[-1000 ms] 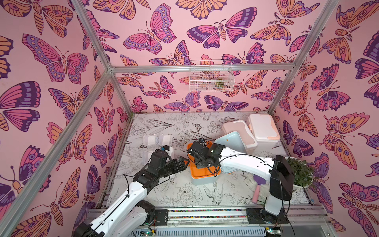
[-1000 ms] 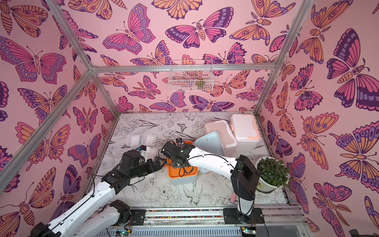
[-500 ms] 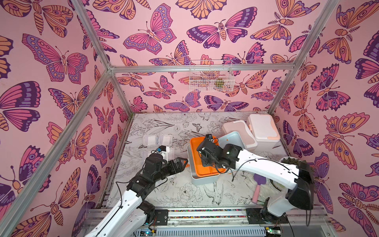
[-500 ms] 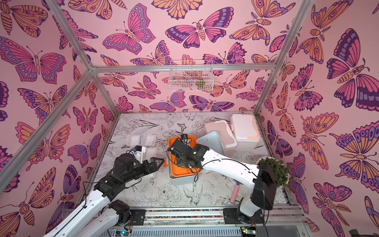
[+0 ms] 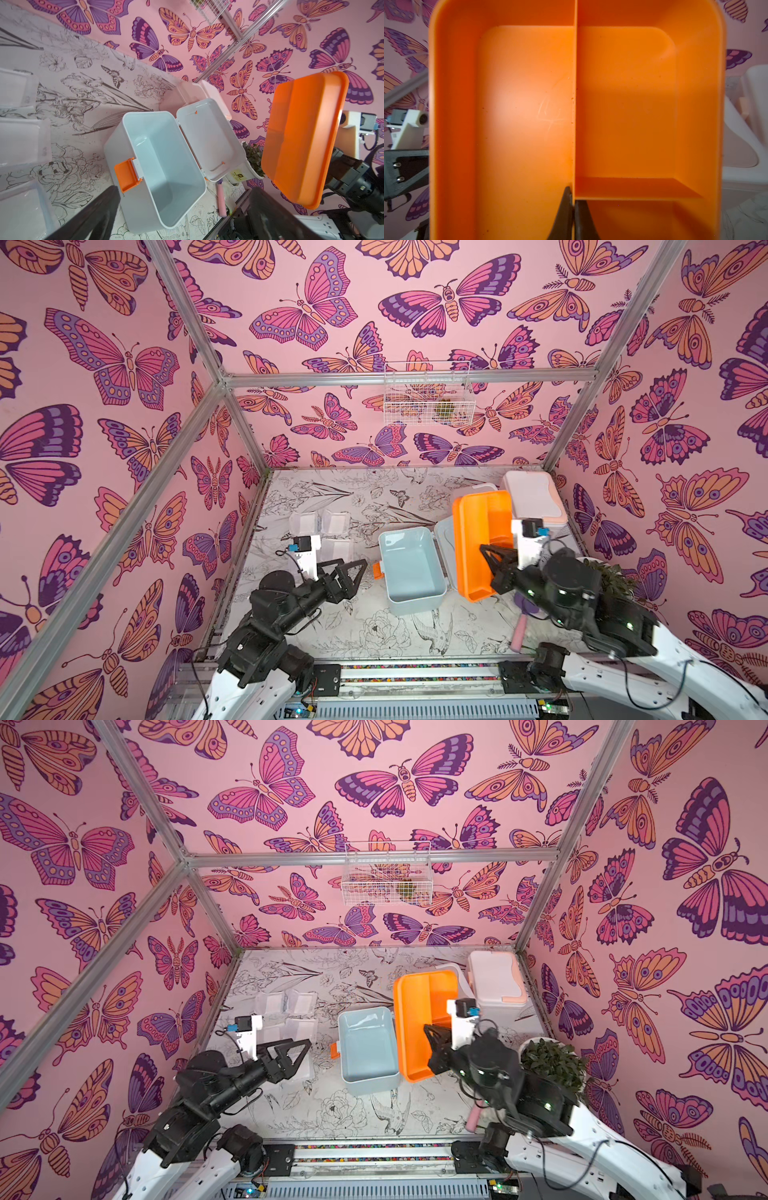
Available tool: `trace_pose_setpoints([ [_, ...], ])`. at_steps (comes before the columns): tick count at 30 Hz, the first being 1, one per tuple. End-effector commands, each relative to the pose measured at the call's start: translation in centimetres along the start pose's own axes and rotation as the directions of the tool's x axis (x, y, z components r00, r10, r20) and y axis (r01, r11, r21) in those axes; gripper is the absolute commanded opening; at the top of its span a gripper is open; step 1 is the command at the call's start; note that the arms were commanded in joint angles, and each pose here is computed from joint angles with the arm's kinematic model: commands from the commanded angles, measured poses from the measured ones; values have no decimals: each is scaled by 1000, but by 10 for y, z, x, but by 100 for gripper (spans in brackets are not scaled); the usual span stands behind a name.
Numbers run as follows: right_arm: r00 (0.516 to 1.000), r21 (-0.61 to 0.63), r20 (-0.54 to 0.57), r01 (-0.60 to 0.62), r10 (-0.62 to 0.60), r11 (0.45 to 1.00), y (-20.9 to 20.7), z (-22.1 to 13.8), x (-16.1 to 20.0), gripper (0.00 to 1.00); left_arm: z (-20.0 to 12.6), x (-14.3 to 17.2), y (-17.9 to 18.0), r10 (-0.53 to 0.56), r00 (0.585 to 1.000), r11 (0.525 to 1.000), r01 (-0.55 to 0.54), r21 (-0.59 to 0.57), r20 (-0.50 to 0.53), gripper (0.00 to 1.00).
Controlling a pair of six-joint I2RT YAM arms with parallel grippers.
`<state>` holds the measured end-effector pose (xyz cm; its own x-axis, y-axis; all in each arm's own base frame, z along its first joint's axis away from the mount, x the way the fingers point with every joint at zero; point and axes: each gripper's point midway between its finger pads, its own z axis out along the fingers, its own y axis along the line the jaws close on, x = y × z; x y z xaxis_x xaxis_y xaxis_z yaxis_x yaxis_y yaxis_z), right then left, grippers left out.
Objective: Open first aid kits and take out gauze
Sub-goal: Place the compartment layer in the first aid kit.
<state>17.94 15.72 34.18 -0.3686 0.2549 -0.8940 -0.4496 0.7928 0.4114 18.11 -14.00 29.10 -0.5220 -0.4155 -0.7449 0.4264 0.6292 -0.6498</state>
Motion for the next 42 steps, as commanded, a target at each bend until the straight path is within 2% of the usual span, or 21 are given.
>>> trace_pose_setpoints([
  [1,990,-15,144,8,-5,1000,-6,-20,-25,0,-17,-12,-8,79,993,996,-81,22,93,100],
  [5,990,7,140,12,-13,1000,-12,-24,-24,0,-24,-16,-10,88,986,995,-93,32,140,100],
  [13,998,-21,49,34,-33,999,7,7,-9,0,-4,-7,5,49,996,999,-48,-16,71,100],
  [18,989,-32,-128,70,-73,997,30,52,21,0,38,28,44,-87,989,986,69,-153,-116,100],
  [21,961,-17,-262,82,-84,996,39,82,48,0,60,58,68,-178,952,960,113,-256,-248,100],
  [25,902,40,-426,102,-75,994,43,114,83,0,74,84,88,-254,903,933,134,-335,-346,100],
  [28,856,94,-515,109,-45,990,42,133,105,0,73,85,93,-255,910,929,136,-345,-328,100],
  [31,814,127,-581,97,-5,987,46,148,123,0,64,77,95,-225,936,931,125,-343,-269,100],
  [35,765,239,-641,111,71,965,43,162,141,0,46,64,96,-181,965,930,106,-352,-189,100],
  [42,716,346,-689,186,115,919,40,180,170,0,27,52,93,-134,985,935,89,-344,-109,100],
])
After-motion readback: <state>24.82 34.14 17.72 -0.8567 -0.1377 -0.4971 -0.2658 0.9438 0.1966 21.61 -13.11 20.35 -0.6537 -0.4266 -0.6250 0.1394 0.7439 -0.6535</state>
